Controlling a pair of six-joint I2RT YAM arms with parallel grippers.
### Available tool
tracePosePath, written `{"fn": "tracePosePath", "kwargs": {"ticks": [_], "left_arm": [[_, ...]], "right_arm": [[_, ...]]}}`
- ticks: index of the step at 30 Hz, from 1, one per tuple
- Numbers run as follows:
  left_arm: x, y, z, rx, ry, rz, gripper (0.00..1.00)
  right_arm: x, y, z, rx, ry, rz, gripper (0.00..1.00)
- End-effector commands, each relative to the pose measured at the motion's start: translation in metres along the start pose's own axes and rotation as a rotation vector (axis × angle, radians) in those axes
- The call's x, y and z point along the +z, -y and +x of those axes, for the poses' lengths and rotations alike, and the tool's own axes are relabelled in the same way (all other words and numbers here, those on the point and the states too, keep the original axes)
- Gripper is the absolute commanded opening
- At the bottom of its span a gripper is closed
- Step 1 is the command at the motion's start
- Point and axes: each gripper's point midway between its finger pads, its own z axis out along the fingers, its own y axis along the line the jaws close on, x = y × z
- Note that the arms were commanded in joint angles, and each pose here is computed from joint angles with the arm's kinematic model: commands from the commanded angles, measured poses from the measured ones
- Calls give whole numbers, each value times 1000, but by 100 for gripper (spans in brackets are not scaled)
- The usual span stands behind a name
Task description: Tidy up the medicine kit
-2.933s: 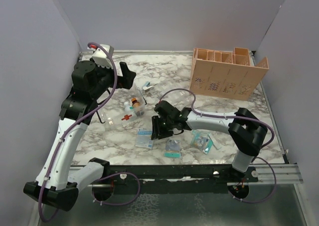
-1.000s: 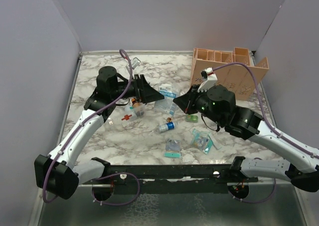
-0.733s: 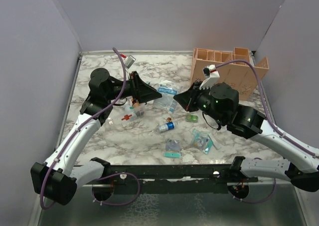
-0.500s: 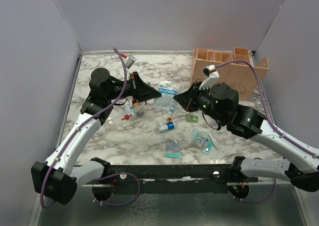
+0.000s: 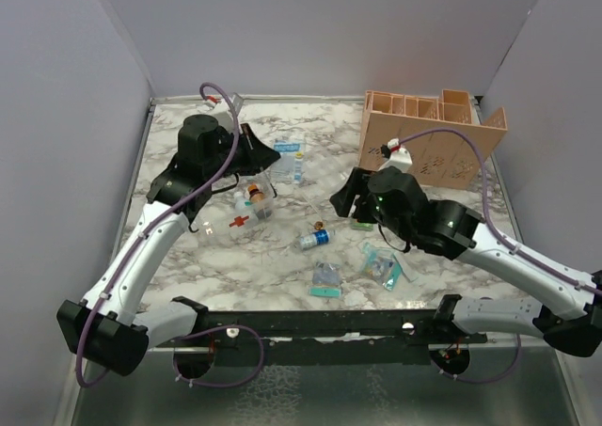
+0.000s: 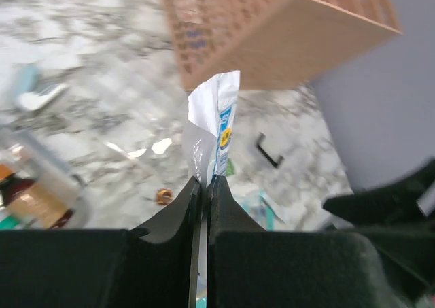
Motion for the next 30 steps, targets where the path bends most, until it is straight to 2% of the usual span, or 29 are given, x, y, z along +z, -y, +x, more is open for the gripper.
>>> {"fn": "tracePosePath", "kwargs": {"ticks": [1,5,11,17,23,30], "left_arm": [[-33,-93,-18,-33,98,-582,0],[-58,-117,-21,-60,82,-798,0],[-98,-137,-13,-102,98,-1007,0],[-112,-149,7,-95,36,-1077,0],[-116,-173,30,-80,-23,-1170,0],[-113,-192,37,-59,-58,-1242,0]], "right_arm": [[16,24,17,-30,-14,120,62],[39,14,17,-113,-10,124,61],[72,-5,17,-232,-32,106,60],[90,-11,27,-240,-78,87,58],[99,-6,22,-250,-71,98,57],[106,-5,18,-249,-78,98,56]]}}
